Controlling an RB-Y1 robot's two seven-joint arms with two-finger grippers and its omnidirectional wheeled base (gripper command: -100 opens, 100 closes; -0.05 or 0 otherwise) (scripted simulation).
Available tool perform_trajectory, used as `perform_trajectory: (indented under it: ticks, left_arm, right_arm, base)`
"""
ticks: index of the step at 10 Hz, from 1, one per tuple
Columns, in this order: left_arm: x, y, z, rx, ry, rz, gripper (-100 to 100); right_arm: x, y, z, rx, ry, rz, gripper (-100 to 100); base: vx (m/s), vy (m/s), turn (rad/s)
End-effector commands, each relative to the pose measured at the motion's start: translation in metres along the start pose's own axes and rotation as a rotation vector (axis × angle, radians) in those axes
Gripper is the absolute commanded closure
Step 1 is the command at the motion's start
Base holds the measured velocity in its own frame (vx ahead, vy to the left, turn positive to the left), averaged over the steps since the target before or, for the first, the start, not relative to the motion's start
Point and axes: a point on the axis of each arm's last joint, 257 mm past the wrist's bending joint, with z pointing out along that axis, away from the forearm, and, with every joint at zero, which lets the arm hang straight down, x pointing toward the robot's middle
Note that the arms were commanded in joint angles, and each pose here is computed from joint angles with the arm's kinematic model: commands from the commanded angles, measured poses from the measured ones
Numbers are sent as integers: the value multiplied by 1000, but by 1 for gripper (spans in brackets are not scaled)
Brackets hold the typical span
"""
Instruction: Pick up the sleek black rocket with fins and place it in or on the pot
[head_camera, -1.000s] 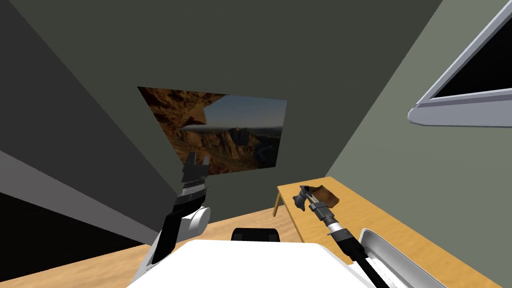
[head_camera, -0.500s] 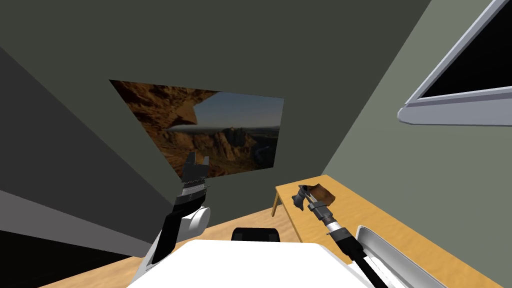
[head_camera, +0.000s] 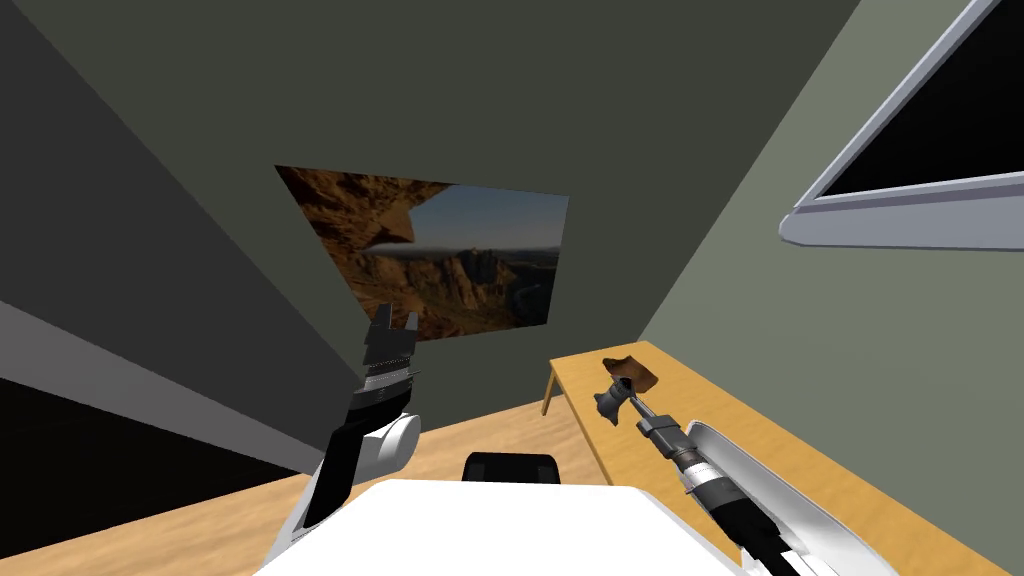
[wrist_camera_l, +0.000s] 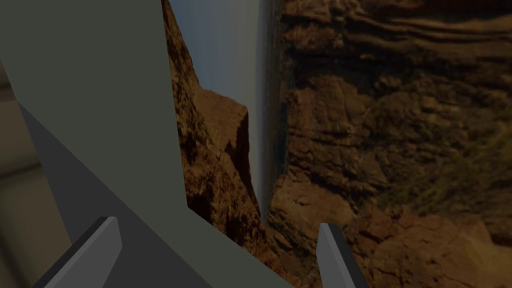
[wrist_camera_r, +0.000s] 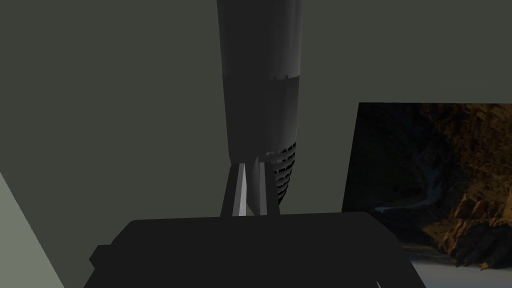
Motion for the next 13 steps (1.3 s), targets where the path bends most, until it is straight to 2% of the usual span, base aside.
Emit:
perform_trajectory:
  ticks: [1,7,11,13]
  left_arm:
    - [0,0,0,0,0,0,0]
    - [0,0,0,0,0,0,0]
    - [0,0,0,0,0,0,0]
    - [0,0,0,0,0,0,0]
  right_arm:
    - [-6,-18,-12,6,14,-19,100]
    - [-35,-67,-36,17,43,-57,100]
    - [-50,-88,-46,22,61,-63,100]
    - [-61,-92,-45,6,58,-73,100]
  base:
    - [-208,-89,52]
    - [-159,-49,70]
    - [-169,-26,49]
    - [-161,-71,33]
